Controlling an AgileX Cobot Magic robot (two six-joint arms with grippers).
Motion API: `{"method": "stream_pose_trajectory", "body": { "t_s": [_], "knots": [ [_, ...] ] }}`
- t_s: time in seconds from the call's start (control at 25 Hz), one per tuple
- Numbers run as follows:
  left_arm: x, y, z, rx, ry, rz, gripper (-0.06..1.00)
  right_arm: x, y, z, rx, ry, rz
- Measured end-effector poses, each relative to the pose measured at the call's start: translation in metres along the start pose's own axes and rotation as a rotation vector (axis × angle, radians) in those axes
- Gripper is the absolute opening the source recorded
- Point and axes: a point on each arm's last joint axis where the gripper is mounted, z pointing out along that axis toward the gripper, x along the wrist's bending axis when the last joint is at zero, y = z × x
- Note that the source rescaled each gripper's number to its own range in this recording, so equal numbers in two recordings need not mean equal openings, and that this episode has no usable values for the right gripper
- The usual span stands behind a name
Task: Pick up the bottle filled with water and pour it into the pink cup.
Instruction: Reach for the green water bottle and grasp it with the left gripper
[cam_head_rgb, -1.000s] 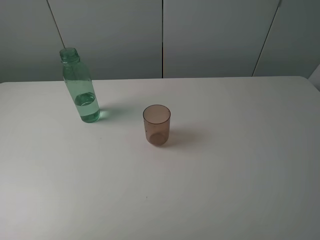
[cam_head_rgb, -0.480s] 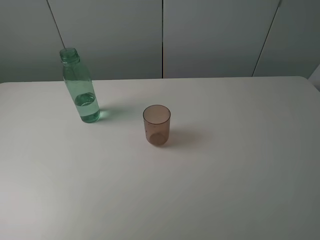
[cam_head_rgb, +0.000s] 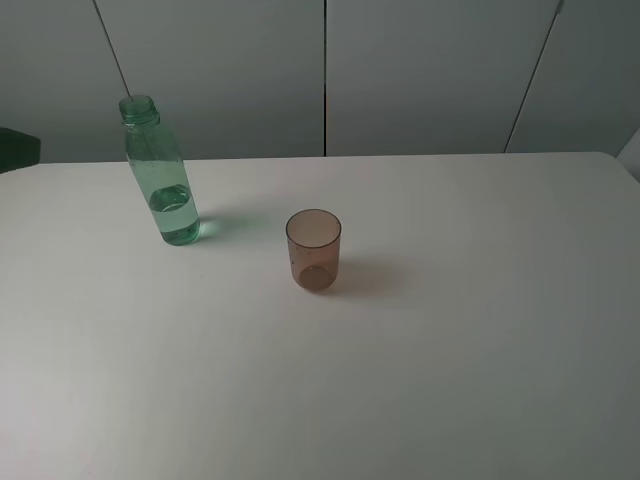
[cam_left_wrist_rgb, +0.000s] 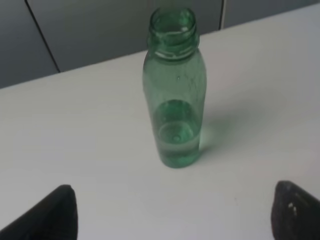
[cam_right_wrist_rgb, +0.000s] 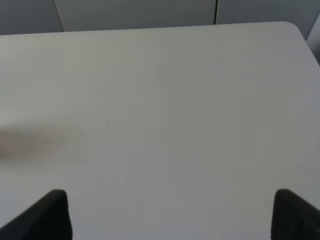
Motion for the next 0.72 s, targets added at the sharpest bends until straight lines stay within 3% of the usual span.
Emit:
{"method": "stream_pose_trajectory", "body": {
  "t_s": [0.24,0.4,0.72],
  "knots": [
    [-0.005,-0.005,0.013,-0.116,0.015,0.011,1.00,0.000,0.000,0.000,0.000,0.000,0.000],
    [-0.004,-0.011,0.033,-0.088,0.028,0.008,1.00,0.000,0.000,0.000,0.000,0.000,0.000],
    [0.002,-0.056,0.063,-0.076,0.114,0.016,1.00,0.000,0.000,0.000,0.000,0.000,0.000]
  ]
}}
